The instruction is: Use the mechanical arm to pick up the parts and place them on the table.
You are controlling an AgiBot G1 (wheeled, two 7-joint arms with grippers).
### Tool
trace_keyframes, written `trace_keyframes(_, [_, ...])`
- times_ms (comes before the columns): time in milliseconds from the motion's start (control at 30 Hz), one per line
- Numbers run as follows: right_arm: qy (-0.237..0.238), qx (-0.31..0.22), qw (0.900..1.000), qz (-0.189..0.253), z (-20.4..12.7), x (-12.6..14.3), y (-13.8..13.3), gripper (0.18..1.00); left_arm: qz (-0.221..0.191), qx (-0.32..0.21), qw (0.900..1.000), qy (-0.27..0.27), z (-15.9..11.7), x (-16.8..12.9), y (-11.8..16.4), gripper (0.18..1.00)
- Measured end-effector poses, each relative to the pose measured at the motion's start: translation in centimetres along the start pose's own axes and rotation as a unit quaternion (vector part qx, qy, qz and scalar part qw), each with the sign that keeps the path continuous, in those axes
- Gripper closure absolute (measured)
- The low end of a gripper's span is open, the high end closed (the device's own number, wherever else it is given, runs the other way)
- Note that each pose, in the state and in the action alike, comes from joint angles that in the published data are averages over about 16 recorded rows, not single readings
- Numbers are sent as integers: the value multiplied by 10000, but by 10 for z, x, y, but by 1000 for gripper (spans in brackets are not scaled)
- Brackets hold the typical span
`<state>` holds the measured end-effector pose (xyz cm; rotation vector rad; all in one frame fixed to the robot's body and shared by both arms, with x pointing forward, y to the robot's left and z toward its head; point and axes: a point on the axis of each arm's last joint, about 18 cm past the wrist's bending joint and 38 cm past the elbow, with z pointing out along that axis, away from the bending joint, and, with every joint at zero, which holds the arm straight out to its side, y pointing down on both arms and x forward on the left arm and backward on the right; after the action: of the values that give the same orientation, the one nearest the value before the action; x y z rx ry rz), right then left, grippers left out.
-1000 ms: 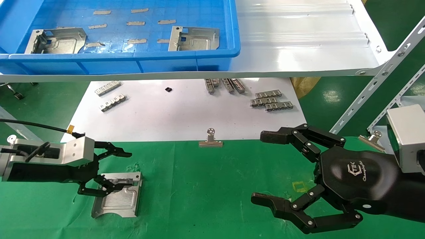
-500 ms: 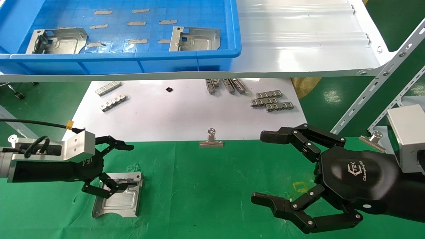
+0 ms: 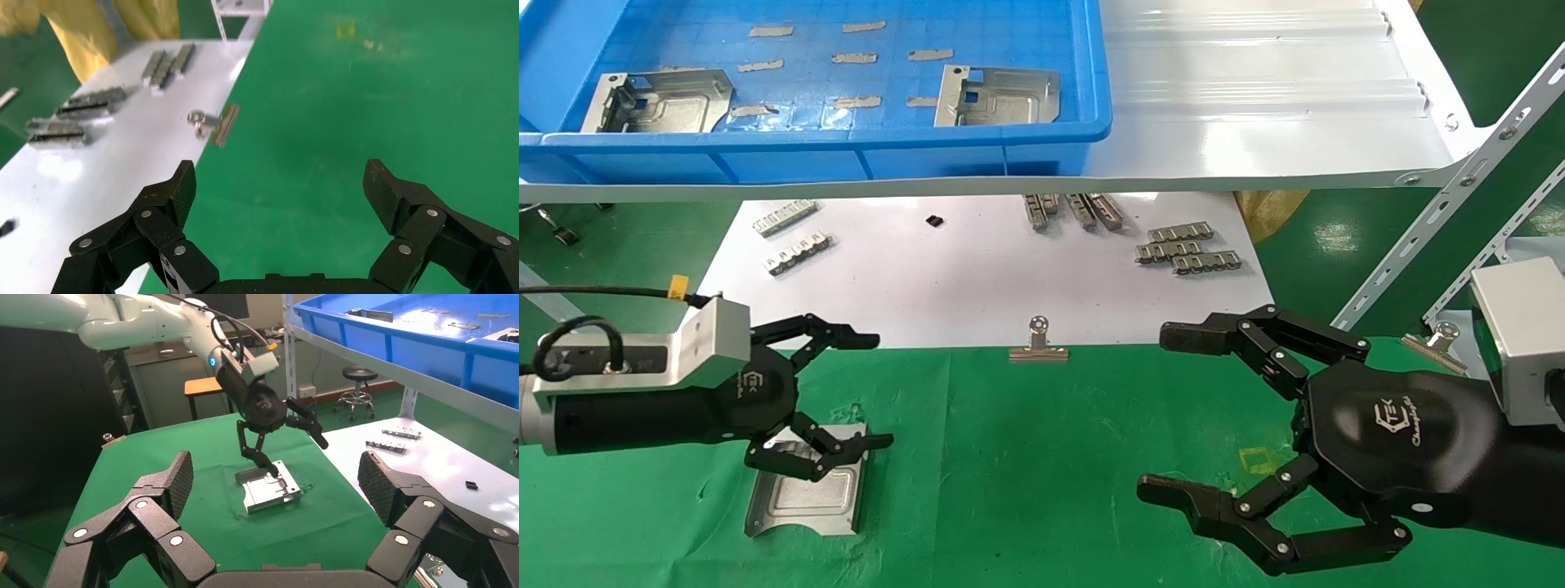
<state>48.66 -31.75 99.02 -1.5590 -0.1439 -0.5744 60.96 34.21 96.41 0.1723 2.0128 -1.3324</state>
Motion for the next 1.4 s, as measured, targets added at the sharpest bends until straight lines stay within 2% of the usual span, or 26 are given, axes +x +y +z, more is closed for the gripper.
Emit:
trace_keyframes(400, [0, 0, 10000, 0, 0, 0, 0, 178, -272, 677, 9973, 44, -6, 22, -29, 183])
trace_keyframes(833, [0, 0, 10000, 0, 0, 0, 0, 178, -530, 1286, 9899, 273, -20, 54, -66, 183])
trace_keyframes(1400, [2, 0, 10000, 1, 0, 0, 0, 178, -728, 1719, 9799, 705, -36, 96, -106, 183])
